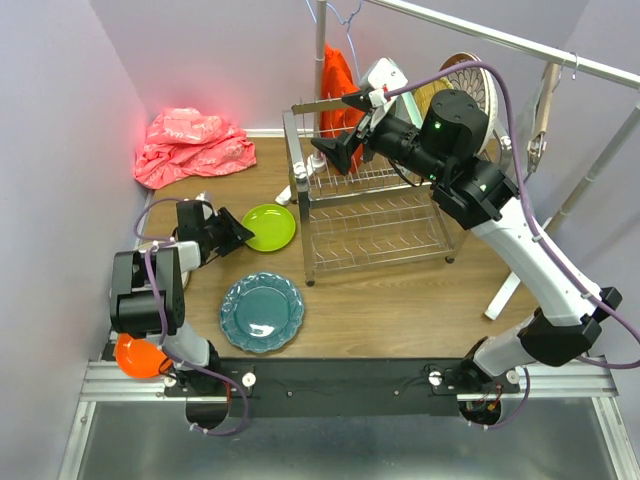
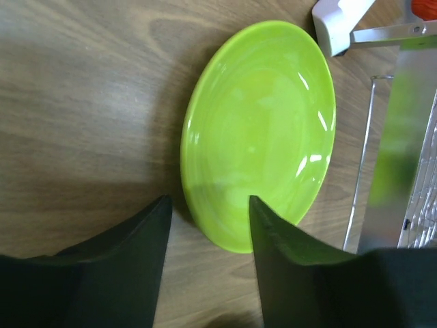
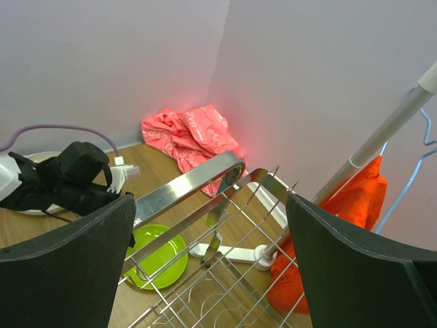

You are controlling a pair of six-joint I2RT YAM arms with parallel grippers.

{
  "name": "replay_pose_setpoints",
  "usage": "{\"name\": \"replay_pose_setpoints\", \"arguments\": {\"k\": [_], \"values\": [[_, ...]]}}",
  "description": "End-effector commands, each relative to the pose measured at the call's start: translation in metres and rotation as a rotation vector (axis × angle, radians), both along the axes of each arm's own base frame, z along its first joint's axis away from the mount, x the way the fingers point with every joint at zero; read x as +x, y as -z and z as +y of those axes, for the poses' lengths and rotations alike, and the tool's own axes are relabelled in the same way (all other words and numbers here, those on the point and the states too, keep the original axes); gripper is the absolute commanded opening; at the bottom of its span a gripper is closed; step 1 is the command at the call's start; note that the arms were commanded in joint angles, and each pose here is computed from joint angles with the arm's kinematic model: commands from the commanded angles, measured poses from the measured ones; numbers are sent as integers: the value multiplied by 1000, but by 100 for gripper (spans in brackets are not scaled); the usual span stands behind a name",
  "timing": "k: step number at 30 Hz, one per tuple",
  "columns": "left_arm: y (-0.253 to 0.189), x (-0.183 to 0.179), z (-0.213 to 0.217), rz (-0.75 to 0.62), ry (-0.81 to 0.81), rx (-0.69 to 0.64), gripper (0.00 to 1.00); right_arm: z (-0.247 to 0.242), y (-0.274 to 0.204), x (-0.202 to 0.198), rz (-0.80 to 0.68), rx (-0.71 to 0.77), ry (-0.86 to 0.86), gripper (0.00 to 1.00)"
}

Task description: Load the plates into the dish rack

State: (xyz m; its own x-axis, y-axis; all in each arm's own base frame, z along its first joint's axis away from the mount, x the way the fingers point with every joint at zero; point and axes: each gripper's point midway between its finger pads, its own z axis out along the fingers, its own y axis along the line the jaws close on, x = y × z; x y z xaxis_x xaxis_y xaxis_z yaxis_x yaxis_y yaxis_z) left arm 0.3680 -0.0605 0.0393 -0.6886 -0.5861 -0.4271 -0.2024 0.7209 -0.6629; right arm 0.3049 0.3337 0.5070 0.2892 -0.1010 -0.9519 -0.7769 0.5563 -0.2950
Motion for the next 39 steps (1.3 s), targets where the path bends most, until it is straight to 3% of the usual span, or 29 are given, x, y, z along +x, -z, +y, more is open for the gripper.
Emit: {"name": "replay_pose_setpoints", "arguments": {"k": [1,8,16,25,39], "values": [[13,0,-1,12,45,11,52,-6,-2,-1,11,10,11,98],[13,7,-1,14,50,7,35,-4,-2,-1,15,12,9,98],[6,10,-4,-7,74,0,1,-6,-3,-1,10,13,13,98],[-62,16,9,-143,43,83,0,-9,-2,-2,21,19,22,98],[-205,8,53,-450,-290,82,0,-1,0,-1,79,53,6,98]]}}
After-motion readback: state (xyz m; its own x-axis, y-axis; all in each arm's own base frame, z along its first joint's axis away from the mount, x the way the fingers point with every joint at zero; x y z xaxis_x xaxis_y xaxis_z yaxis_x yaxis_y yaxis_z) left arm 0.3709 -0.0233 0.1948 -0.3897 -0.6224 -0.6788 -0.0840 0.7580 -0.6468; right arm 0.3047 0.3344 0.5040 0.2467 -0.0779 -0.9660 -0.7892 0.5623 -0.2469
